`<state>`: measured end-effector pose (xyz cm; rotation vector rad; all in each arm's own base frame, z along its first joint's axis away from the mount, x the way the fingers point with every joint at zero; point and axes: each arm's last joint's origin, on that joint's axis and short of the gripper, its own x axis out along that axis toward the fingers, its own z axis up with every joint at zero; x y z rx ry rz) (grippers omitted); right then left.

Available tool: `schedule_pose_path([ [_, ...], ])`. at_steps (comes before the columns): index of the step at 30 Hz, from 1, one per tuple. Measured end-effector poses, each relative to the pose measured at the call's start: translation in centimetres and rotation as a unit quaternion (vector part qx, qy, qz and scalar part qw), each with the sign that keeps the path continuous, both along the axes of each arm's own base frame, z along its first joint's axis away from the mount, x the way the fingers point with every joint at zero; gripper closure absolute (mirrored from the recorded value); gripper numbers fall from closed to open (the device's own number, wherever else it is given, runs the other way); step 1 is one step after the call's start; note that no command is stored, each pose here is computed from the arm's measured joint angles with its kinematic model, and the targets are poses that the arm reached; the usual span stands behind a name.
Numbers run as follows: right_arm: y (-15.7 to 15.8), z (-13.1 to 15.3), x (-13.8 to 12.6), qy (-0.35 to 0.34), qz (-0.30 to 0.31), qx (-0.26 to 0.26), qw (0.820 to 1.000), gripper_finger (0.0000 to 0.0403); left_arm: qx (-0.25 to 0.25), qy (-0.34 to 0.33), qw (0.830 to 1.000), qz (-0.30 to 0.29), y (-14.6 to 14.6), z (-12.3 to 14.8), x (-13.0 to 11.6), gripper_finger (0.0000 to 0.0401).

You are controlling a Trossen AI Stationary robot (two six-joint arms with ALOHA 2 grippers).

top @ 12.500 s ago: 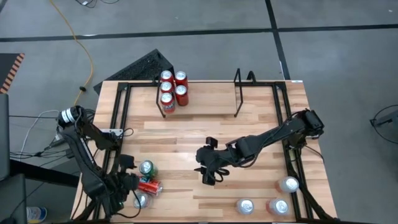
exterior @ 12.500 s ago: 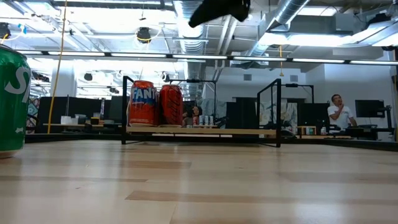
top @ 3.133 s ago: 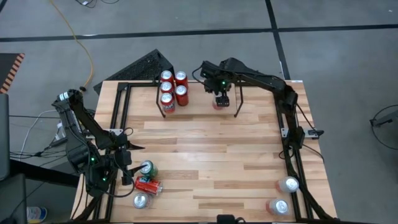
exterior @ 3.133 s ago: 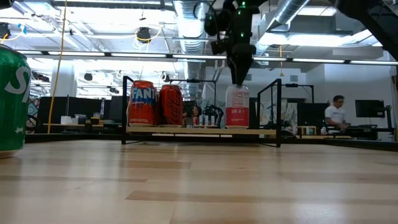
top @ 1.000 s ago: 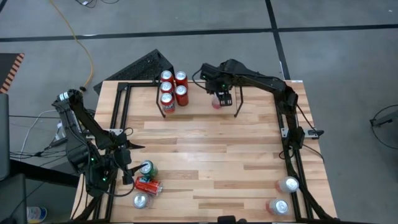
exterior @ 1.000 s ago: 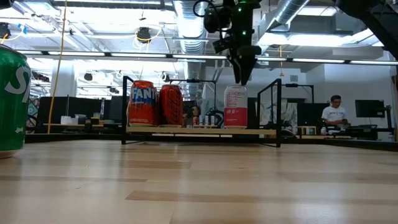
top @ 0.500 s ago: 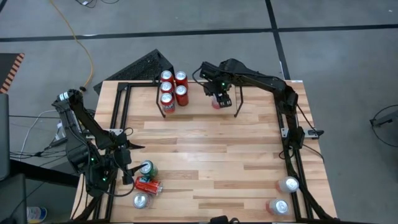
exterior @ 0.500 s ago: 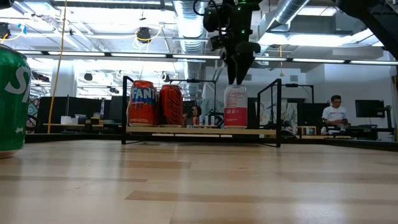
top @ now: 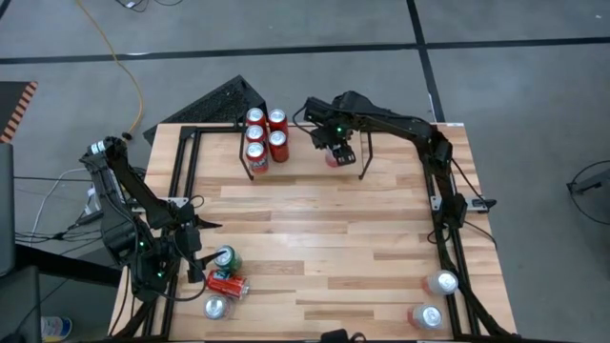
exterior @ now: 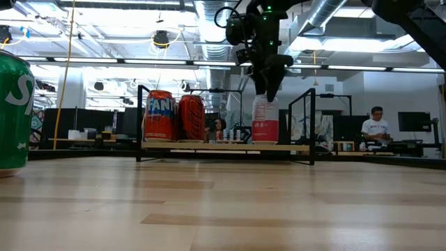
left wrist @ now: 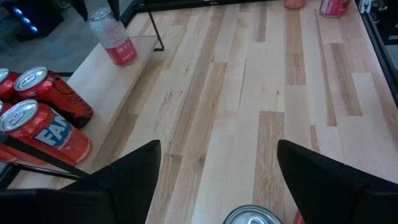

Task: Place canned beverage on shelf
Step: Put the pink white soda can on the shelf

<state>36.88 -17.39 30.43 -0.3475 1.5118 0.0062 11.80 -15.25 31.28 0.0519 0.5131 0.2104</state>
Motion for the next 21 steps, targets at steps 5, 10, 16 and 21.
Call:
schedule_pose_path([
  [5,0.1,0.0,0.1,-0.01,-0.046,0.0,0.999,0.0123,0.001,0.0,1.0,0.0,0.0,0.0,0.0,0.0095],
  [10,-0.3,0.1,0.1,-0.041,-0.135,0.0,0.99,0.0144,0.001,0.0,1.0,0.0,0.0,0.0,0.0,0.0095],
  [16,-0.6,0.2,0.7,-0.104,-0.263,0.013,0.959,0.017,0.001,0.0,1.0,0.0,0.0,0.0,0.0,0.0095],
  [21,-0.7,0.4,1.7,-0.176,-0.338,0.067,0.922,0.0175,0.002,-0.002,1.0,0.0,0.0,0.0,0.0,0.0095],
])
